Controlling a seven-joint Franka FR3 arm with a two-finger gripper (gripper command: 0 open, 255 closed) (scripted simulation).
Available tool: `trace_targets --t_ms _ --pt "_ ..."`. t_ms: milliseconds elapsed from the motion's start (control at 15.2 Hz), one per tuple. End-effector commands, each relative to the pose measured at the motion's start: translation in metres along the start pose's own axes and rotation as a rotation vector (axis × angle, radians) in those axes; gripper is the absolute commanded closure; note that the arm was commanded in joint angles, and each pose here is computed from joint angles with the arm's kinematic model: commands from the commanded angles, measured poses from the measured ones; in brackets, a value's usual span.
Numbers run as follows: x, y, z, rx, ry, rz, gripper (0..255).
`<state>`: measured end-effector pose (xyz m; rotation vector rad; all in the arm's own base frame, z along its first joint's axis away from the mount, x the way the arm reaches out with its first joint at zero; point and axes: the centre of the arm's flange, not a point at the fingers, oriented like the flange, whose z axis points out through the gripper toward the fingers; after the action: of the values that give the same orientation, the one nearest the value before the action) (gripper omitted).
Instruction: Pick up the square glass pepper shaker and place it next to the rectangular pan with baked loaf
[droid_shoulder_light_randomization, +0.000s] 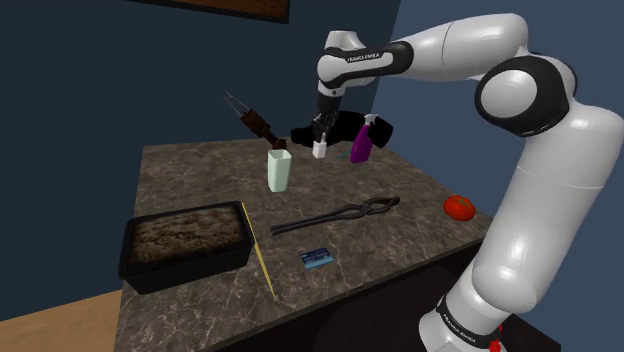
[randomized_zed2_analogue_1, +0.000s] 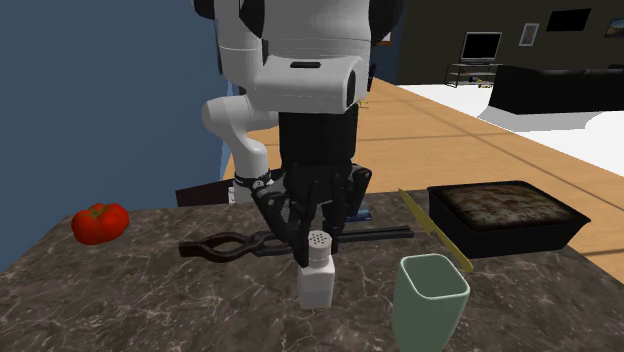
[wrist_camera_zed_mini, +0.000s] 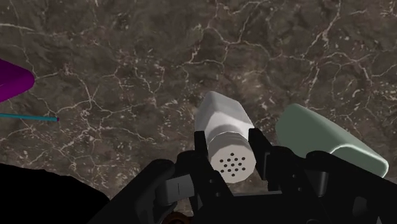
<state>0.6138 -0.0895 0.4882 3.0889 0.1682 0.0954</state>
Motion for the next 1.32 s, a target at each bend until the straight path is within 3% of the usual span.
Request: trace_targets --t_ms 0,462,1254 --pt "0.001 -0.001 -0.011 0.000 0.000 0.000 255" --pt "0.003 0.001 -0.045 0.000 0.000 0.000 255" --pt "-0.015 -0.156 -0.054 0.000 0.000 0.000 255"
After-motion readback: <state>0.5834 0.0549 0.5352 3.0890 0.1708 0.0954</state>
